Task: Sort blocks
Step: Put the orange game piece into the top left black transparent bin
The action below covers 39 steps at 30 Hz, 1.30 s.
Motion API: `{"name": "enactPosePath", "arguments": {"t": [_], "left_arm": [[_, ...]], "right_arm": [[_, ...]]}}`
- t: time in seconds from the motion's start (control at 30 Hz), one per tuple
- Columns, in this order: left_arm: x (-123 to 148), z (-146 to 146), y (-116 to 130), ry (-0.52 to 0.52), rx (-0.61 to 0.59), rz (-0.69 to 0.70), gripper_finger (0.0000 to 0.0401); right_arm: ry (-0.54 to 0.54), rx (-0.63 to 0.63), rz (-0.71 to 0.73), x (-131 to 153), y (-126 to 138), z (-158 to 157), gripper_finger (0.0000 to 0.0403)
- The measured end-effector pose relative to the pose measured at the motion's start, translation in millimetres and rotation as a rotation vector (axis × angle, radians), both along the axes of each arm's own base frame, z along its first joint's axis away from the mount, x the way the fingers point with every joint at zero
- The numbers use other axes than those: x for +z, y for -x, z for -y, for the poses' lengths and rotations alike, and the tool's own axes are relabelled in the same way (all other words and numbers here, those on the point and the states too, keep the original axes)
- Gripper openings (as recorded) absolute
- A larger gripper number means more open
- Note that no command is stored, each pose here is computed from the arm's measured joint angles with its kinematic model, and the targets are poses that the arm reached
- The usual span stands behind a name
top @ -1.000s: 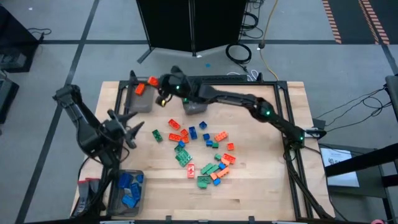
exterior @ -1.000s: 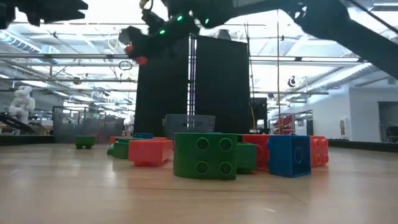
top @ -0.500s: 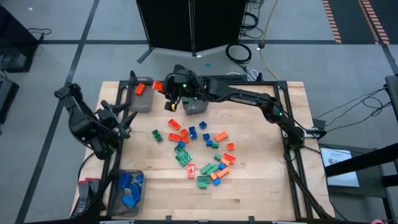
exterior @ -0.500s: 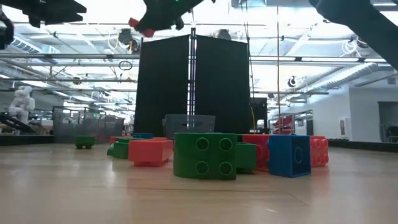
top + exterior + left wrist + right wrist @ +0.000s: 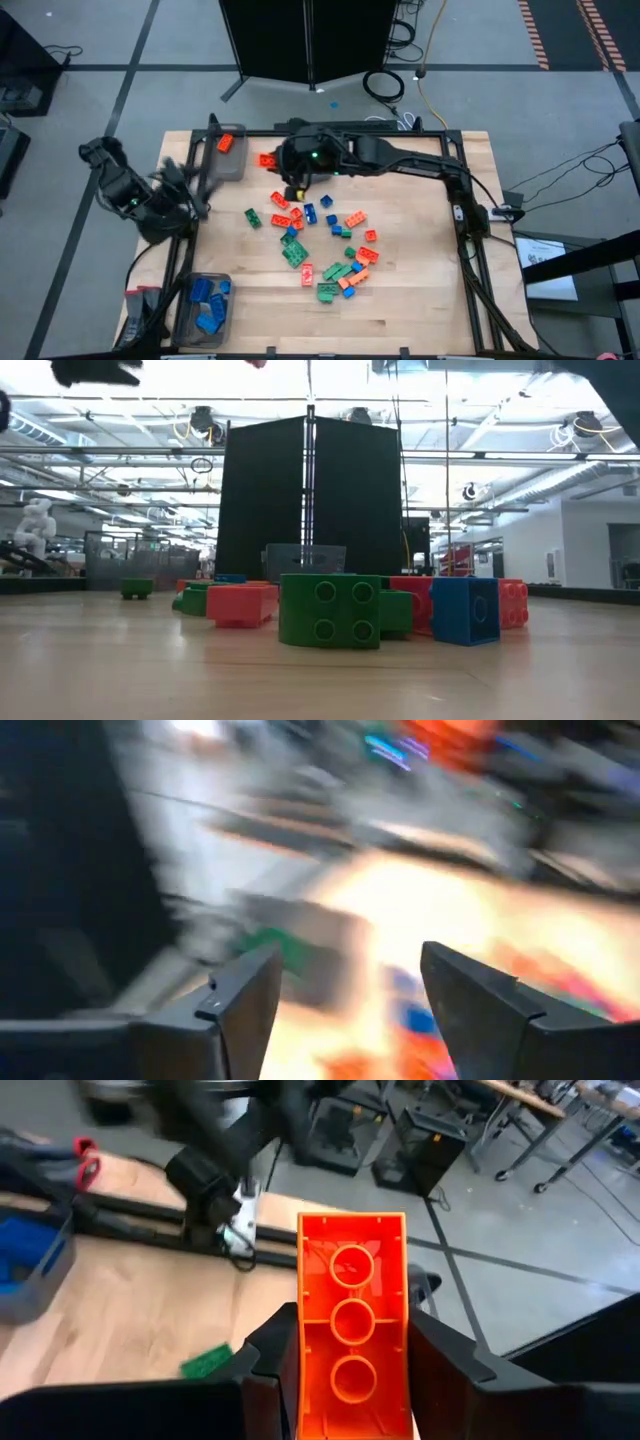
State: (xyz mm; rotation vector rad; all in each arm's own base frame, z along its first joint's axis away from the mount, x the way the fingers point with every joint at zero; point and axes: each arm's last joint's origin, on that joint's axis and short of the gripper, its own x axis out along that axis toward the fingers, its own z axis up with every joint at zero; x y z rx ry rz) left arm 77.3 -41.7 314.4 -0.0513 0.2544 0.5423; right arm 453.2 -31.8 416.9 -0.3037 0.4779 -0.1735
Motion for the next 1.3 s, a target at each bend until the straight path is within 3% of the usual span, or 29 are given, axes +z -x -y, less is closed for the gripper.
{"name": "enactPosePath", "arguments": {"t": [0.13,0.2,0.27,0.4,0.53,0.73,0.9,1.1,1.3], "left_arm": [[19,42,-18,-0.027,-0.519,-0.023,0.024],[32,57,-24,-0.165,-0.772,0.049,0.024],[41,62,-27,-0.333,-0.88,0.121,0.024],[50,48,-32,-0.504,-0.799,0.151,0.024],[52,25,-39,-0.516,-0.737,0.164,0.024],[32,-10,-60,-0.565,-0.655,0.146,0.024],[6,-46,-77,-0.483,-0.62,0.122,0.024],[-16,-79,-80,-0.388,-0.606,0.164,0.024],[-26,-90,-77,-0.334,-0.59,0.133,0.024]], "right_arm": [[0.012,0.035,-0.02,12,14,-13,0.0116],[0.015,0.055,-0.019,19,21,-21,0.0116],[0.015,0.078,-0.004,26,27,-30,0.0116],[0.042,0.139,0.0,35,38,-50,0.0116],[0.073,0.187,-0.015,40,47,-65,0.0116],[0.066,0.168,0.003,49,58,-72,0.0116],[0.099,0.218,-0.048,44,59,-82,0.0116],[0.131,0.24,-0.201,25,67,-78,0.0116],[0.053,0.119,-0.249,20,120,-61,0.0116]]}}
